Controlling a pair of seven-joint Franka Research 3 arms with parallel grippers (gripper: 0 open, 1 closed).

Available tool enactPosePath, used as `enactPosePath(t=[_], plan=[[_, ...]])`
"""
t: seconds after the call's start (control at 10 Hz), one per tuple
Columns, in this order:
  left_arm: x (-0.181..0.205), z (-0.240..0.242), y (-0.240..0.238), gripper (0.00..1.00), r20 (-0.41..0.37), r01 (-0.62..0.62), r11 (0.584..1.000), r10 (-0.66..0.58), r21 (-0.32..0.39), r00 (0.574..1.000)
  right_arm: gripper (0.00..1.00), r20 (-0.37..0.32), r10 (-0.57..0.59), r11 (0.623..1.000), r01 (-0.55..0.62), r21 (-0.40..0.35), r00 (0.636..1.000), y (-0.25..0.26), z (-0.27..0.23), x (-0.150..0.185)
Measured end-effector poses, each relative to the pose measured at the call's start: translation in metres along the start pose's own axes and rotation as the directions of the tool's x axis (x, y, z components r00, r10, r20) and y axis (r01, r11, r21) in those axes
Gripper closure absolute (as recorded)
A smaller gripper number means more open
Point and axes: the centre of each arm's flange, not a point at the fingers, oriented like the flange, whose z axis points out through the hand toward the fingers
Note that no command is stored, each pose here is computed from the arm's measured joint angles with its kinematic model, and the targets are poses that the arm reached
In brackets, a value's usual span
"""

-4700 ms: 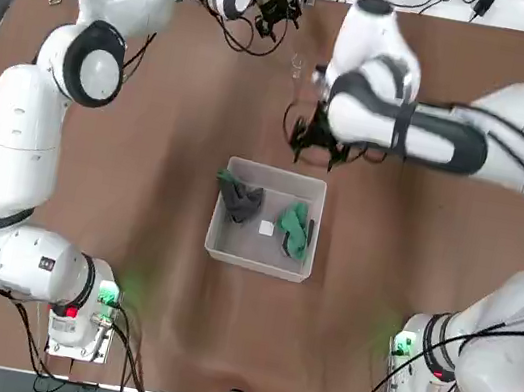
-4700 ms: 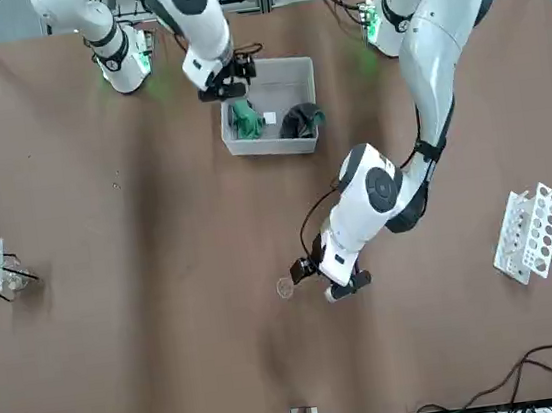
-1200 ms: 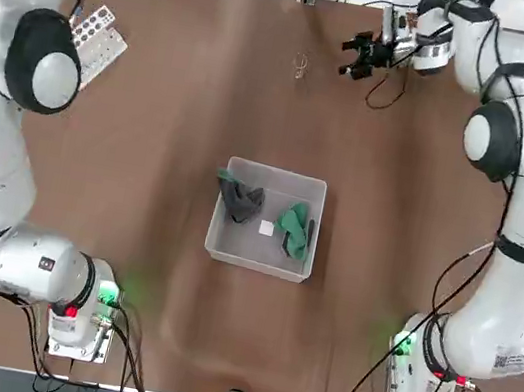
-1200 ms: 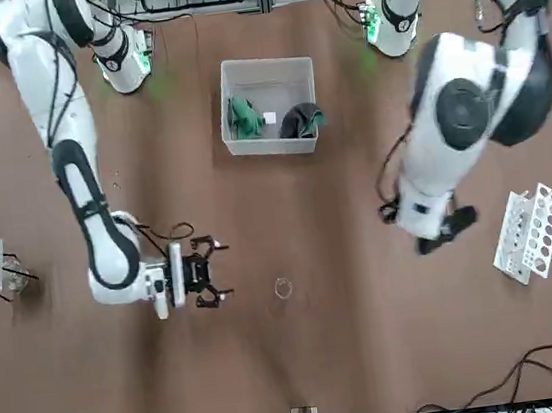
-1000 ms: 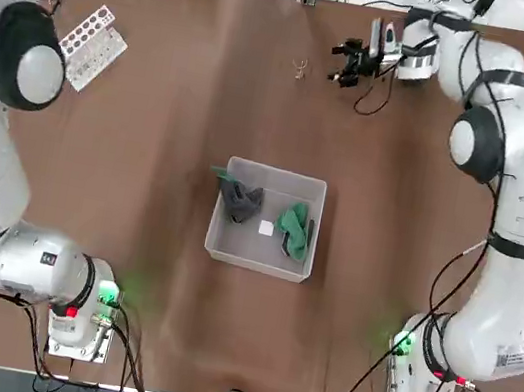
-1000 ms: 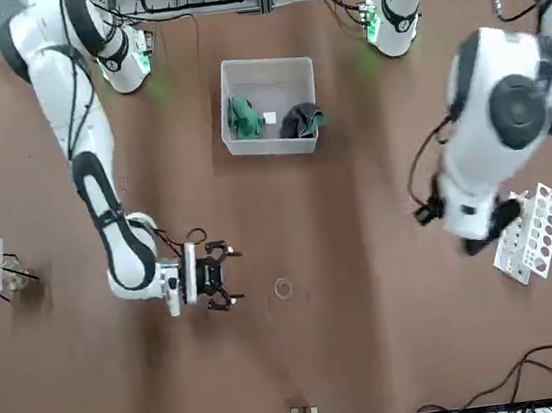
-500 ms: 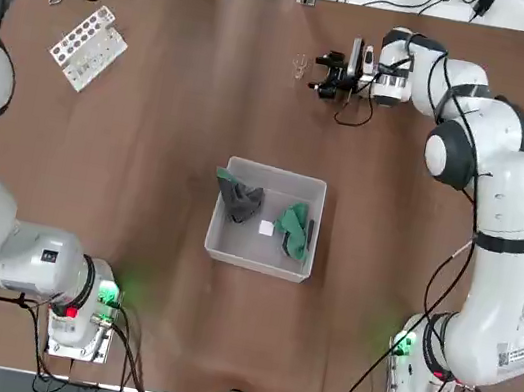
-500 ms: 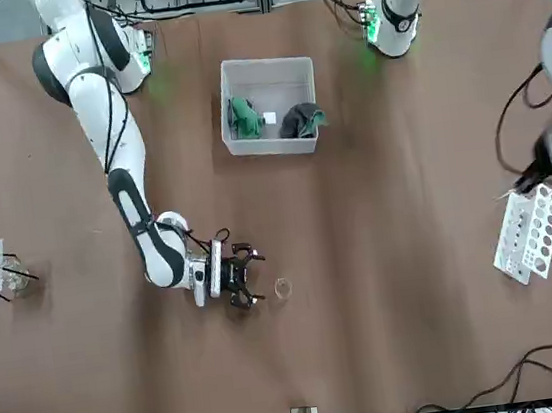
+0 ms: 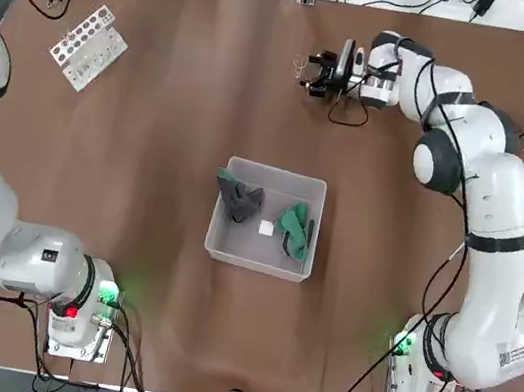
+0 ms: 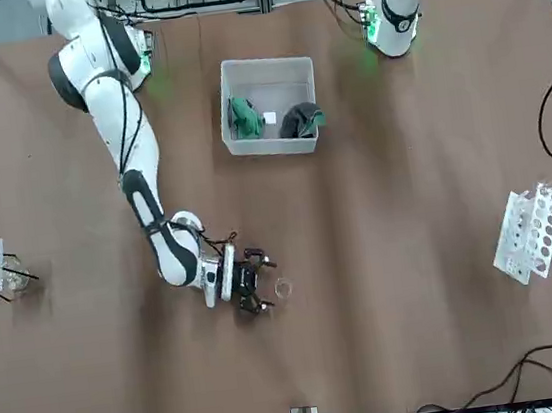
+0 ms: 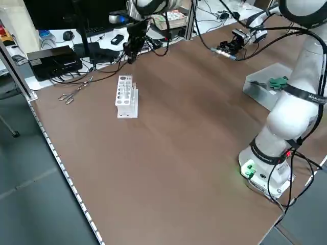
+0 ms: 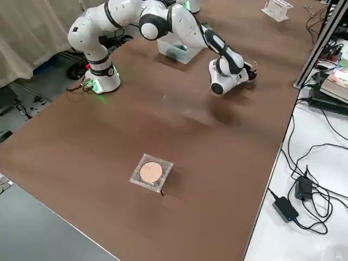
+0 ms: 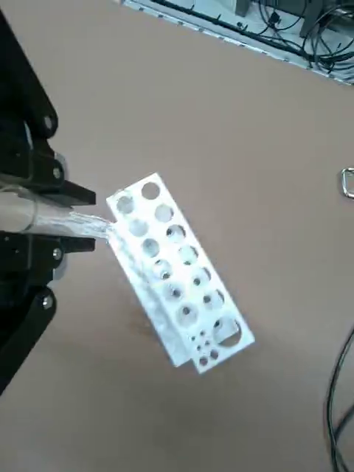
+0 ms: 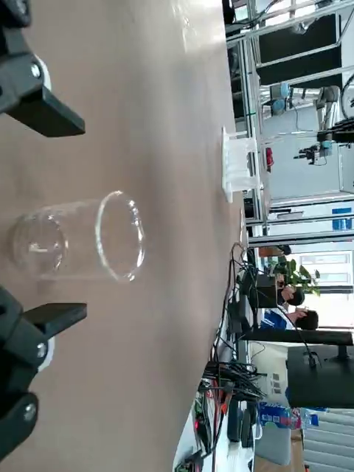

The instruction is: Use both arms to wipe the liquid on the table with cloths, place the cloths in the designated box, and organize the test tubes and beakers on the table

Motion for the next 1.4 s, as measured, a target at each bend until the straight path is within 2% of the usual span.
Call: enactPosePath(t=[0.4, 0.7, 1.1, 1.2, 1.4], plan=[[0.017, 0.032, 0.012, 0.78, -0.018, -0.020, 1.000, 0.020, 0.022, 1.000, 0.00, 0.005, 0.015, 1.000, -0.015, -0.017, 1.000, -0.010, 0.016, -0.006], [0.020, 0.044, 0.014, 0.78, -0.020, -0.010, 1.000, 0.010, 0.012, 1.000, 0.00, 0.030, -0.012, 0.999, 0.014, -0.050, 0.999, -0.005, 0.024, 0.009], [0.020, 0.050, 0.018, 0.78, -0.010, -0.006, 1.000, 0.006, -0.001, 1.000, 0.00, 0.033, 0.011, 0.997, -0.008, -0.076, 0.999, -0.017, 0.043, 0.017], [0.020, 0.051, 0.019, 0.77, -0.009, -0.008, 1.000, 0.008, -0.001, 1.000, 0.01, 0.033, 0.012, 0.997, -0.009, -0.079, 0.999, -0.016, 0.042, 0.018], [0.020, 0.051, 0.020, 0.63, -0.008, -0.016, 1.000, 0.016, -0.001, 1.000, 0.06, 0.036, 0.016, 0.996, -0.013, -0.084, 0.999, -0.015, 0.041, 0.014]])
